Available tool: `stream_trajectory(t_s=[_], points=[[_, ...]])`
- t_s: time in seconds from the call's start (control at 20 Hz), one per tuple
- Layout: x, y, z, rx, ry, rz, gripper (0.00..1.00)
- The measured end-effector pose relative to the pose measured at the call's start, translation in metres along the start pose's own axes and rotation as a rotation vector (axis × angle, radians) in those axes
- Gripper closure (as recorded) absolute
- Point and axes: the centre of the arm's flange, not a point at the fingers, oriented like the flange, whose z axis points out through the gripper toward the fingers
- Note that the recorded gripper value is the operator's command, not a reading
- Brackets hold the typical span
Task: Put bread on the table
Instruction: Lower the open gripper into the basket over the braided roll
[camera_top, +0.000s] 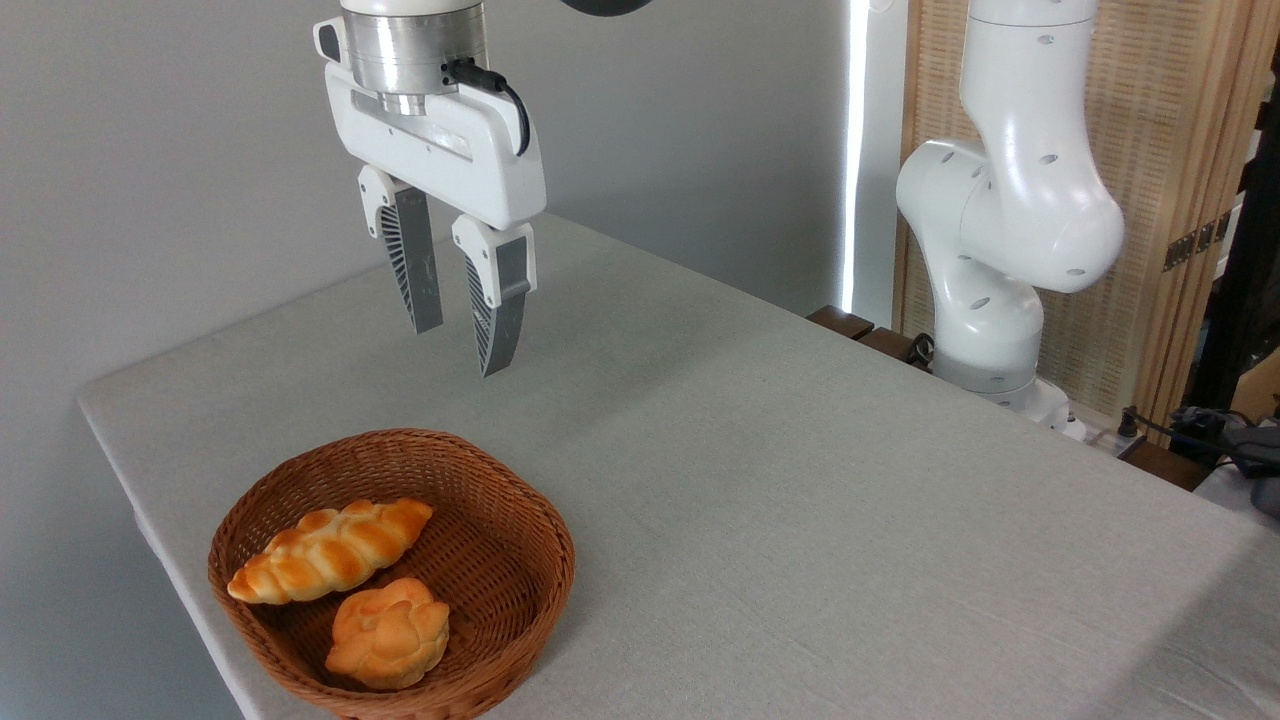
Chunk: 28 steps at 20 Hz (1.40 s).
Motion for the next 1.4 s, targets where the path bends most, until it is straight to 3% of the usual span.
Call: stream_trajectory(t_s=[0.45, 0.7, 1.15, 1.4], points=[[0.001, 0.000, 0.001, 0.000, -0.001, 0.001, 0.00], [0.016, -0.009, 0.006, 0.046, 0.073, 0.001, 0.00], [0.053, -0.008, 0.047, 0.084, 0.141, 0.031, 0.00], [0.066, -0.019, 0.087, 0.082, 0.132, 0.027, 0.00]])
